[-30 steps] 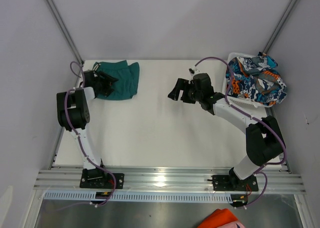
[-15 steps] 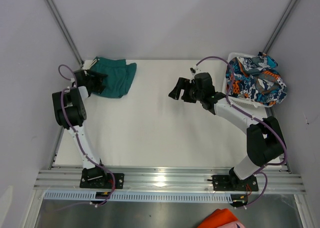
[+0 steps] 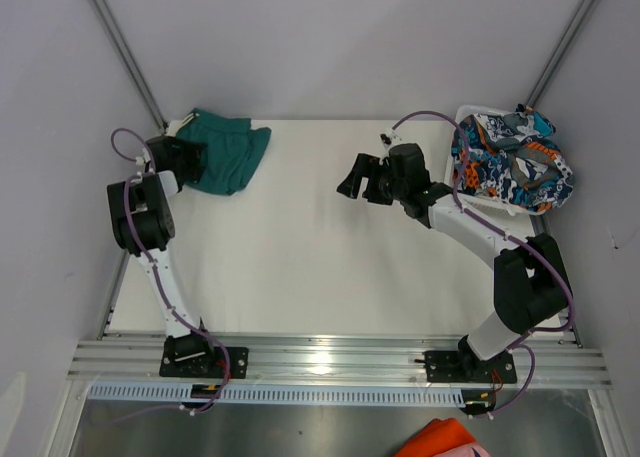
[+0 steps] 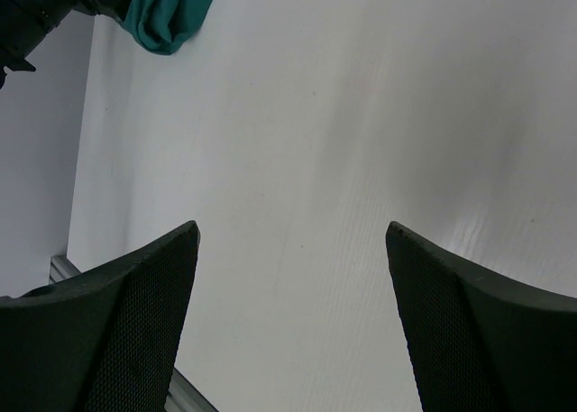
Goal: Fold and stack the shorts
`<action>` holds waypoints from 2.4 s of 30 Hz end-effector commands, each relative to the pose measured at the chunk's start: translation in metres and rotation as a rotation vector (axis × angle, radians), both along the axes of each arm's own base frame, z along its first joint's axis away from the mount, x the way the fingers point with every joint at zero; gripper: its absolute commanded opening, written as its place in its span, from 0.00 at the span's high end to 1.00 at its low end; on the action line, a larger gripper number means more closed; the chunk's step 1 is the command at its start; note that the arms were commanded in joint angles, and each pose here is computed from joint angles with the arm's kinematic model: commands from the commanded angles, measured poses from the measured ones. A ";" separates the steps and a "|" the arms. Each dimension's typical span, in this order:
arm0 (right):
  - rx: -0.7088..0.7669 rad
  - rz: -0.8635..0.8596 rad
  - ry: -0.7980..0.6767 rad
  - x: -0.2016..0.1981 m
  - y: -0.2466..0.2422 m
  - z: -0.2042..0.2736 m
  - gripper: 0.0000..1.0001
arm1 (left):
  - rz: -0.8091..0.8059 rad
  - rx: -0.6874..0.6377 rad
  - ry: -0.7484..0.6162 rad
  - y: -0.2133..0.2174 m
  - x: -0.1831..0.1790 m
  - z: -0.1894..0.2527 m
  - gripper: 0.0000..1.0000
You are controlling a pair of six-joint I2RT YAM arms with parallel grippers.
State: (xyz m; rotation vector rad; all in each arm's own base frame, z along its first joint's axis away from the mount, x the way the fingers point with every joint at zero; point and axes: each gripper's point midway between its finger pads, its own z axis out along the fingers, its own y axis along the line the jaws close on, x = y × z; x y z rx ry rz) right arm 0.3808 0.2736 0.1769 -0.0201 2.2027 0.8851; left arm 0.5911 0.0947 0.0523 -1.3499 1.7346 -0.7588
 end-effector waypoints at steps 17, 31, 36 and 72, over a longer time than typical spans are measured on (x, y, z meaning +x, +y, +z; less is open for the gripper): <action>0.043 0.042 -0.073 -0.005 0.002 0.044 0.14 | -0.409 0.830 0.161 -0.086 -0.001 0.103 0.20; 0.054 0.043 -0.061 -0.004 0.005 0.041 0.14 | -0.736 0.507 -0.066 -0.198 0.052 0.063 0.21; 0.051 0.042 -0.069 -0.005 0.004 0.044 0.14 | -0.719 0.464 -0.055 -0.198 0.064 0.041 0.21; -0.172 -0.189 -0.213 0.059 -0.084 0.119 0.06 | -0.485 0.446 -0.114 -0.134 0.015 0.133 0.01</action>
